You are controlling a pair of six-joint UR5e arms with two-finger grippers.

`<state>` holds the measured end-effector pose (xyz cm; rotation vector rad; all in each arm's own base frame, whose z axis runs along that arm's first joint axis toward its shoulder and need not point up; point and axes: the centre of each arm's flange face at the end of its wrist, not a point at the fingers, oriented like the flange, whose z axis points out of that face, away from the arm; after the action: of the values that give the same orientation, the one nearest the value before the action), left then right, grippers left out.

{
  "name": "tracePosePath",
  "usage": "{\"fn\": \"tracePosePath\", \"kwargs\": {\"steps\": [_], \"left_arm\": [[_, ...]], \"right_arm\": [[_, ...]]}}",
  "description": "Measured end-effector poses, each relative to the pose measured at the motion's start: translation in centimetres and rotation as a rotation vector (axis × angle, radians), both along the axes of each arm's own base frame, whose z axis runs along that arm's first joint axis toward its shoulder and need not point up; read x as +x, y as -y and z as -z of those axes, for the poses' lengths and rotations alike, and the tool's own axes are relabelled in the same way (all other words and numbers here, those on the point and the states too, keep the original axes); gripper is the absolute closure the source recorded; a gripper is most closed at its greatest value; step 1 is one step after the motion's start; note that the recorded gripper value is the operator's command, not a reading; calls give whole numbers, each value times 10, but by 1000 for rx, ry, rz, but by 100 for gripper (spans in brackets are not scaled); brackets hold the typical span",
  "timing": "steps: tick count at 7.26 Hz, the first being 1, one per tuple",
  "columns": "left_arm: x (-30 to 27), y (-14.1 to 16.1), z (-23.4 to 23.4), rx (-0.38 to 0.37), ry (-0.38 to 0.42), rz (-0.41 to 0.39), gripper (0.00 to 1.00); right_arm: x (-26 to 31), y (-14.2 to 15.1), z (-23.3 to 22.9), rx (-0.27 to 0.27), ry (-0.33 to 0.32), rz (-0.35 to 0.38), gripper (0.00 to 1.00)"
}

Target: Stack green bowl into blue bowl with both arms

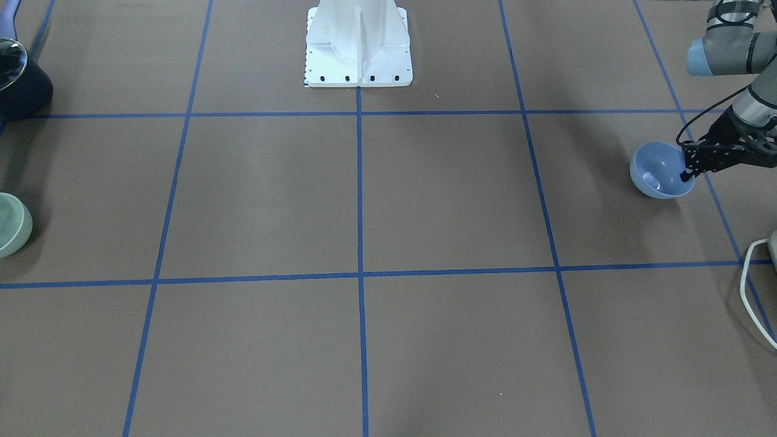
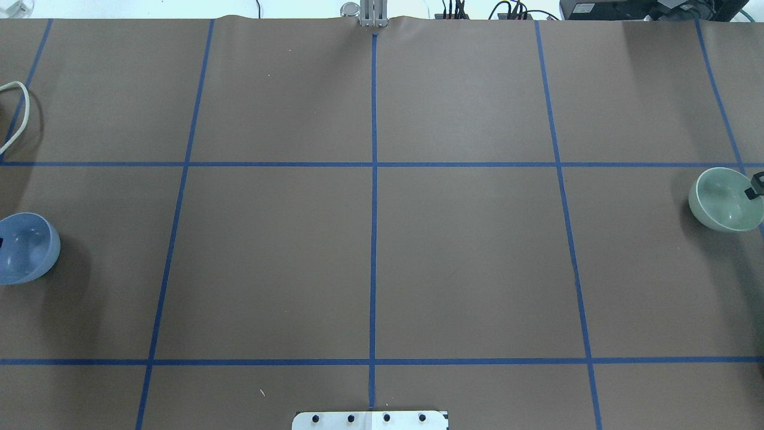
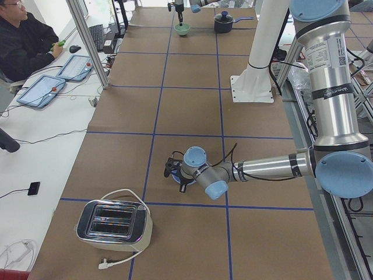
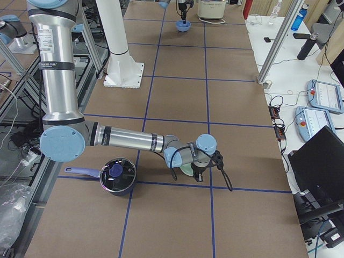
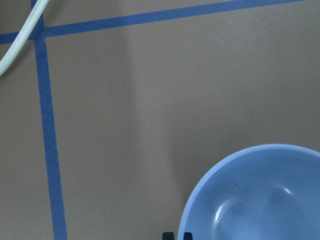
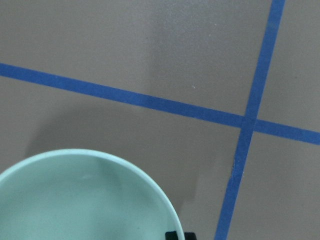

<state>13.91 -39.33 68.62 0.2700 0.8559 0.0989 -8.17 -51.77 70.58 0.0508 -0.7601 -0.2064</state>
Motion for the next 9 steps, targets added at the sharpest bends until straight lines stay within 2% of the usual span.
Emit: {"fn": "tracePosePath", "kwargs": {"steps": [2,3,5,7,9], "left_arm": [[7,5,25,11,-54,-32,100],[14,12,52,-2,-93,-59,100],[30,40,148,-50,-123,-69,100],[65,69,245,-129,-169,2,100],[163,74,328,-197,-182,60,100]], "right_arm": [[-4,12,19,6,19,-23,100],[-9,24,37,8,42,-39,100],[-19,47,98,-10,133,-107,100],[-29,60,178,-54,226,-211,100],[-56,69,247,-111,311,-253,100]]}}
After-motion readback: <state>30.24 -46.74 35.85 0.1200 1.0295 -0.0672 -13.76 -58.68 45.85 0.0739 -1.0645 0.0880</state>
